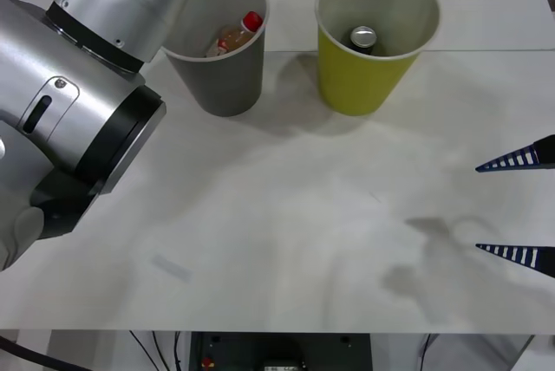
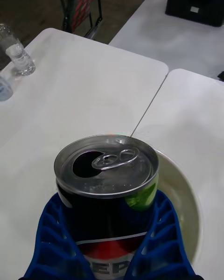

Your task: Put the can into the green bin and the plastic bottle into the gray bin

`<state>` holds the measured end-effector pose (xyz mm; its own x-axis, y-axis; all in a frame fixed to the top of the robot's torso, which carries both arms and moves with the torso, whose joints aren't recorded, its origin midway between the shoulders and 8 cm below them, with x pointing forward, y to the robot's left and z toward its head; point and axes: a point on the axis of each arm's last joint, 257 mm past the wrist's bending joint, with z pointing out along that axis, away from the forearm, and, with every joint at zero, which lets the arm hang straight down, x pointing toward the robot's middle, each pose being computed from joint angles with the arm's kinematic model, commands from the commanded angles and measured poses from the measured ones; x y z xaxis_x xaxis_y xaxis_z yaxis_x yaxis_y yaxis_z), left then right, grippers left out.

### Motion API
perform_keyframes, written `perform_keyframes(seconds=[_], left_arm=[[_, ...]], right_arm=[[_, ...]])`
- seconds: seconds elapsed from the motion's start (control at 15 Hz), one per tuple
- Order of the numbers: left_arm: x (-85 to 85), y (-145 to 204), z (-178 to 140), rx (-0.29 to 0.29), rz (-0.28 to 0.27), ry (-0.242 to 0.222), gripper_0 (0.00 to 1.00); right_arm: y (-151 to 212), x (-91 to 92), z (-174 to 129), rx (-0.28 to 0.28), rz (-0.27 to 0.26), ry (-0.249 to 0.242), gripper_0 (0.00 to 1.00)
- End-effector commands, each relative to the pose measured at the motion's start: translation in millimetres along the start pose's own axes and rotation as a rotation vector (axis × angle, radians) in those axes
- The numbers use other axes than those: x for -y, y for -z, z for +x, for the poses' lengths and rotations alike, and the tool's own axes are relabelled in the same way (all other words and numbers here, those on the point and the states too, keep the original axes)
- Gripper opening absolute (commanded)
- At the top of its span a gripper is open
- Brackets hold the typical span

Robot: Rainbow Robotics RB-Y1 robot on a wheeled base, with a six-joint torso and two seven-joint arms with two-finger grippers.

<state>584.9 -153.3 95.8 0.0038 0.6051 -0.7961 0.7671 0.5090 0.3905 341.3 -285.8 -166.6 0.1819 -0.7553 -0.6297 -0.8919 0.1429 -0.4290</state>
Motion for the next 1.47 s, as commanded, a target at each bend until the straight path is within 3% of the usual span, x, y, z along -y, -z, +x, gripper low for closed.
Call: perform_keyframes(seconds=[0.07,0.13,0.2,0.27,0.33,0.6,0.73,1.07,1.27,1.47], left_arm=[[7.1,-3.3,-3.6,0.005,0.001,-0.012,0.03],[6.2,-5.5,-0.9,-0.002,-0.005,-0.013,0.07],[7.1,-6.1,-1.2,-0.003,-0.006,-0.020,0.33],[6.8,-6.1,-1.0,-0.003,-0.007,-0.028,0.83],[6.8,-6.1,-1.0,-0.003,-0.007,-0.029,1.00],[5.6,-6.0,4.7,-0.026,-0.011,-0.037,1.00],[-5.7,-0.1,9.0,-0.026,-0.012,-0.019,1.00],[-60.7,40.1,50.8,0.005,0.031,0.027,1.00],[-77.5,73.0,98.9,0.021,0.006,-0.009,1.00],[-87.9,104.5,143.6,-0.005,-0.039,-0.058,1.00]], right_arm=[[0.0,0.0,0.0,0.000,0.000,0.000,1.00],[0.0,0.0,0.0,0.000,0.000,0.000,1.00],[0.0,0.0,0.0,0.000,0.000,0.000,1.00],[0.0,0.0,0.0,0.000,0.000,0.000,1.00],[0.0,0.0,0.0,0.000,0.000,0.000,1.00],[0.0,0.0,0.0,0.000,0.000,0.000,1.00],[0.0,0.0,0.0,0.000,0.000,0.000,1.00],[0.0,0.0,0.0,0.000,0.000,0.000,1.00],[0.0,0.0,0.0,0.000,0.000,0.000,1.00],[0.0,0.0,0.0,0.000,0.000,0.000,1.00]])
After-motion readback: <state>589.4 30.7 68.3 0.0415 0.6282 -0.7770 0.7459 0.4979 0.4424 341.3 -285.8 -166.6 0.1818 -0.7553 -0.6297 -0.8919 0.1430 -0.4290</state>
